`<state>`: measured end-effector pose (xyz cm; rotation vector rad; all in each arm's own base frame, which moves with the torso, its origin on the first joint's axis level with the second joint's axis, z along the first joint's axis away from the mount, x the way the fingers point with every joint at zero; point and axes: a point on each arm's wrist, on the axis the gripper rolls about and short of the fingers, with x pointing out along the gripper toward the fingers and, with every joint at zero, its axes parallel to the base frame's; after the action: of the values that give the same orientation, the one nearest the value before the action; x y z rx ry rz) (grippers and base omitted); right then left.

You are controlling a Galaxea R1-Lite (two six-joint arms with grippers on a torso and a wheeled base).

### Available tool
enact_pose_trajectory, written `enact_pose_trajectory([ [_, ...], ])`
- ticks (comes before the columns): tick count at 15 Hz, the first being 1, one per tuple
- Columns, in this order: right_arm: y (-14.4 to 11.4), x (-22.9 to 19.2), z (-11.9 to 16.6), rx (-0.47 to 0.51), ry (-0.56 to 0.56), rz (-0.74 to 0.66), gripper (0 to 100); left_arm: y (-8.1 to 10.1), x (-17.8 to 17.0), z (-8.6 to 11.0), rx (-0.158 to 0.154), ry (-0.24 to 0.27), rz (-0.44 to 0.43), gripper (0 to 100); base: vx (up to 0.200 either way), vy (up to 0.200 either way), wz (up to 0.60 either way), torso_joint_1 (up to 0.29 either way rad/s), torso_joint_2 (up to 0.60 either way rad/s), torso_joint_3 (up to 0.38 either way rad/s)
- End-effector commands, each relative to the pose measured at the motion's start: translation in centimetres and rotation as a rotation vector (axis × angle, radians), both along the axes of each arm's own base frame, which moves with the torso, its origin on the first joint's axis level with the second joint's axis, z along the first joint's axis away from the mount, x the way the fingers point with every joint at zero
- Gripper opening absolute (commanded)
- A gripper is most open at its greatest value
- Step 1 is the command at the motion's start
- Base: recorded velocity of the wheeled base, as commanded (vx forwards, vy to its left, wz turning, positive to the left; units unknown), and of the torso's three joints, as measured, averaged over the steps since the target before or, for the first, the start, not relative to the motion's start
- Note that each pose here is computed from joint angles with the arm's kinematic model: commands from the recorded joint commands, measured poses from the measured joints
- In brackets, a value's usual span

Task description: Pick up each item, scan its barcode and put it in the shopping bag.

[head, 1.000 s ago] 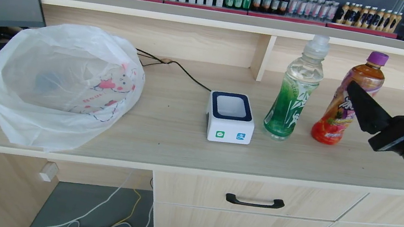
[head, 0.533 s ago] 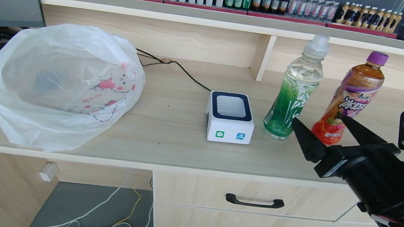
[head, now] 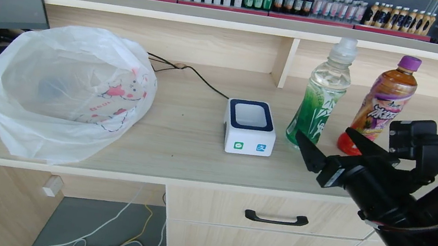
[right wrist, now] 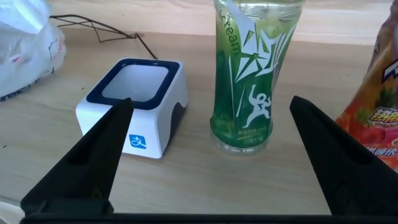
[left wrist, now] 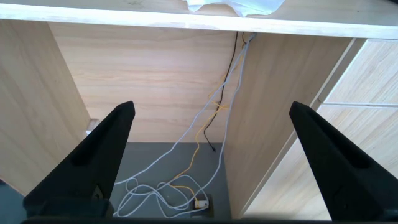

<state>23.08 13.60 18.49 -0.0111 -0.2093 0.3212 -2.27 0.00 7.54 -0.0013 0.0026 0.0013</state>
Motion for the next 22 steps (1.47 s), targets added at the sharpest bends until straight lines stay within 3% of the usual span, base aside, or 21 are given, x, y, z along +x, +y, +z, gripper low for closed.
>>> enact_pose_trajectory([
  [1, 0.3, 0.8, -0.3, -0.004, 0.005, -0.005, 100, 0.0, 0.0, 0.0, 0.0, 0.001, 0.0, 100, 0.0, 0.0, 0.0, 0.0, 0.0, 0.0],
  [7, -0.9, 2.3, 0.6, -0.018, -0.041, -0.079, 100, 0.0, 0.0, 0.0, 0.0, 0.001, 0.0, 100, 0.0, 0.0, 0.0, 0.0, 0.0, 0.0],
  [22, 0.6, 7.4, 0.0, -0.005, -0.068, -0.109, 100, 0.0, 0.0, 0.0, 0.0, 0.001, 0.0, 100, 0.0, 0.0, 0.0, 0.0, 0.0, 0.0],
])
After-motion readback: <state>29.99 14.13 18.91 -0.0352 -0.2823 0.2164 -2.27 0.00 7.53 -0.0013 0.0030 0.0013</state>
